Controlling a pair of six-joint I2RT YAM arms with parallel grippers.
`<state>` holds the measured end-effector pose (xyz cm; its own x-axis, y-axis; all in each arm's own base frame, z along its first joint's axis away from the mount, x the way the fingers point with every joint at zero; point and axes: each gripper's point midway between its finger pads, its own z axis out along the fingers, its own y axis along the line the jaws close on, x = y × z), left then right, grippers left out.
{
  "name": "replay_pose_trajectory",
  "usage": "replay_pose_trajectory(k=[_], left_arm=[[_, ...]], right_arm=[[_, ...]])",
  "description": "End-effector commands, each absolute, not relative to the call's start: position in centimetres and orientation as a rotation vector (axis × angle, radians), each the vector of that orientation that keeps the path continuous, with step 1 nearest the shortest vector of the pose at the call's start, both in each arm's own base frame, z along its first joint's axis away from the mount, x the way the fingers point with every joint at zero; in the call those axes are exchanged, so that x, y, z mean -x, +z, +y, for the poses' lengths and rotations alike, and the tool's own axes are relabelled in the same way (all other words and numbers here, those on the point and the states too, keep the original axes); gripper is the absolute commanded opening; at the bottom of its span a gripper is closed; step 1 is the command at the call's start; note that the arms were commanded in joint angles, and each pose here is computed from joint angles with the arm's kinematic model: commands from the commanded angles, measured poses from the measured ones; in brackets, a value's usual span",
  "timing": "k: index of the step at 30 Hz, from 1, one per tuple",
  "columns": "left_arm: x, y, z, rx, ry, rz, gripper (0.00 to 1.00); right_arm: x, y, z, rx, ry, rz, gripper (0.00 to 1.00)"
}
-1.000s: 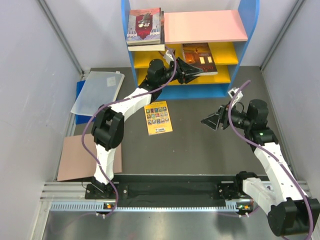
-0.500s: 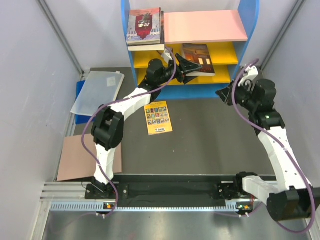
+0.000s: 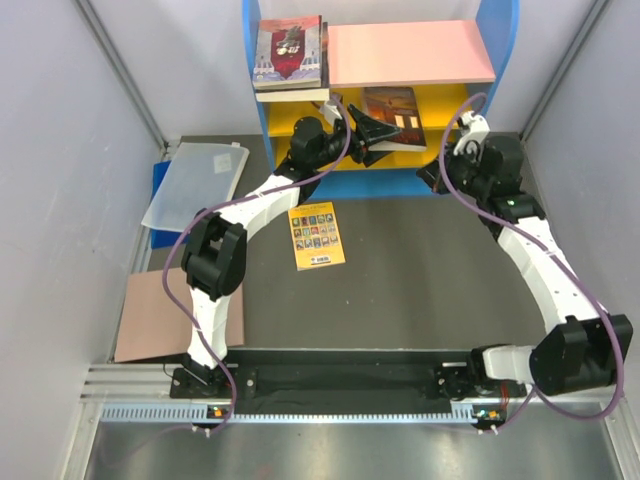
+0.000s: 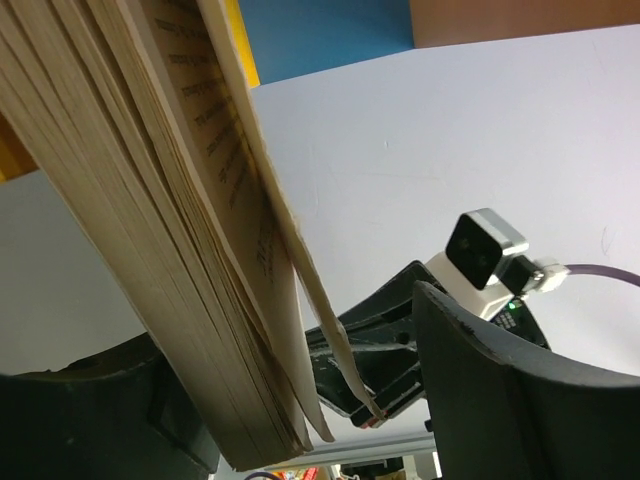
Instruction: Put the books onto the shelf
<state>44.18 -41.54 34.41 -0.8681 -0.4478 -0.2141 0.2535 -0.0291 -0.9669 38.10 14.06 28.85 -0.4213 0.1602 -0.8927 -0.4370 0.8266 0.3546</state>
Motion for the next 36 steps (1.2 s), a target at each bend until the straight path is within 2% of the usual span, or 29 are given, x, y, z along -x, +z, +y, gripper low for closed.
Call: replay_pose_trajectory(k=[1,11,36], left_arm=[[-42.8,41.0,-39.8,0.079,-1.965,1.560,0.72],[-42.6,41.6,-39.6,0.061,-1.939,1.546,0.80],[-42.6,41.8,-39.1,0.049,-1.951,1.540,0.85]], right_arm=[[-39.4,34.7,16.3,0.283,0.678,1.729,0.00],[-42.2,35.6,19.2,0.335,0.678,1.729,0.00],[-45.3,33.1,22.0,0.379,0.700,1.771,0.00]])
